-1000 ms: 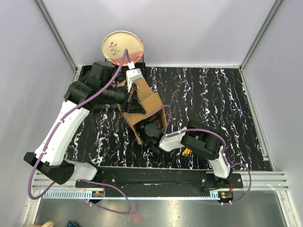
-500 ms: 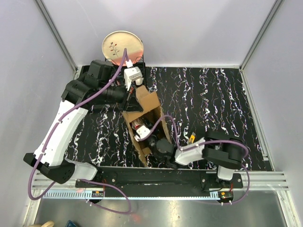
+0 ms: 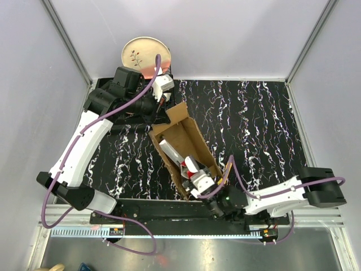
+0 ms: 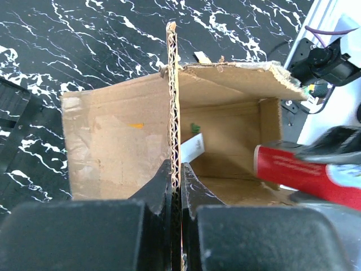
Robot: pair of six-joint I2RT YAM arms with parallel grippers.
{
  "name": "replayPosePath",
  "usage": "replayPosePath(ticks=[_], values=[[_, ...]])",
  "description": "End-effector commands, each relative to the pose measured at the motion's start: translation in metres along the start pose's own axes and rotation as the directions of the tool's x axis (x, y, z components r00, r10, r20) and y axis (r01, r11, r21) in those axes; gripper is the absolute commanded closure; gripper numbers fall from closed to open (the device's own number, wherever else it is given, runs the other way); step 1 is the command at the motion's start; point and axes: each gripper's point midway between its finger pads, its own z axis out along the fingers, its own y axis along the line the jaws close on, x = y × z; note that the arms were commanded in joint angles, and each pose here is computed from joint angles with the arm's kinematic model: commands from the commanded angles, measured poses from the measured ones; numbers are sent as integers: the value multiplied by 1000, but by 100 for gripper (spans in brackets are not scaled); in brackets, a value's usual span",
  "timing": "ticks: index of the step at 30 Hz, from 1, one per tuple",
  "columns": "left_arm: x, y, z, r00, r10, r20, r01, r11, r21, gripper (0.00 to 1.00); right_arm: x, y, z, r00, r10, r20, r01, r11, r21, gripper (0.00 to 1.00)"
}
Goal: Unpack the express box
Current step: Pick up the product from the express box, then place the product at the center of the board.
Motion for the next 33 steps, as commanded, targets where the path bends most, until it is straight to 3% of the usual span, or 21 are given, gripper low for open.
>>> replayPosePath(ticks=[1, 6, 11, 15, 16, 19, 21, 22, 23, 24, 25, 26, 27, 28, 29, 33], values=[[-39, 2, -20, 979, 147, 143, -137, 988, -77, 100, -51, -59, -16, 977, 197, 83, -208, 964, 164, 81], [-32, 4, -25, 976, 174, 135, -159, 981, -112, 100, -81, -115, -30, 952, 289, 104, -305, 924, 229, 80], [-23, 3, -32, 969, 211, 131, -192, 971, -139, 100, -100, -176, -37, 975, 222, -24, -198, 909, 367, 82], [-22, -9, -39, 961, 235, 145, -220, 969, -111, 100, -73, -236, -61, 931, 318, -182, -150, 784, 602, 83], [-23, -12, -41, 960, 237, 150, -223, 969, -101, 100, -67, -239, -63, 932, 274, -239, -73, 786, 614, 85], [-26, -24, -47, 953, 253, 168, -245, 967, -70, 100, -55, -242, -68, 903, 311, -297, -26, 730, 682, 87], [-27, -29, -51, 948, 264, 178, -257, 965, -61, 100, -46, -237, -60, 872, 240, -428, 146, 706, 693, 88], [-28, -31, -53, 946, 268, 182, -261, 963, -62, 100, -53, -237, -53, 864, 244, -441, 164, 692, 703, 88], [-27, -33, -56, 944, 271, 186, -264, 962, -64, 100, -55, -242, -51, 818, 143, -557, 310, 706, 636, 89], [-27, -35, -57, 944, 272, 189, -265, 962, -62, 100, -43, -229, -36, 782, 110, -613, 374, 704, 604, 91], [-26, -36, -58, 943, 273, 191, -266, 962, -61, 100, -51, -246, -28, 791, 165, -589, 354, 662, 661, 93], [-26, -37, -61, 942, 274, 195, -266, 962, -69, 100, -46, -242, -13, 744, 107, -659, 451, 648, 614, 96], [-25, -37, -62, 941, 276, 194, -267, 961, -72, 100, -49, -245, -2, 735, 92, -672, 479, 631, 610, 97], [-25, -38, -64, 939, 283, 197, -272, 959, -82, 100, -63, -260, 8, 750, 118, -651, 471, 595, 651, 99], [-24, -38, -66, 938, 285, 196, -273, 958, -89, 100, -55, -256, 25, 703, 67, -708, 550, 579, 602, 100], [-23, -36, -72, 934, 299, 196, -279, 952, -123, 100, -38, -304, 57, 635, 102, -766, 673, 414, 613, 100]])
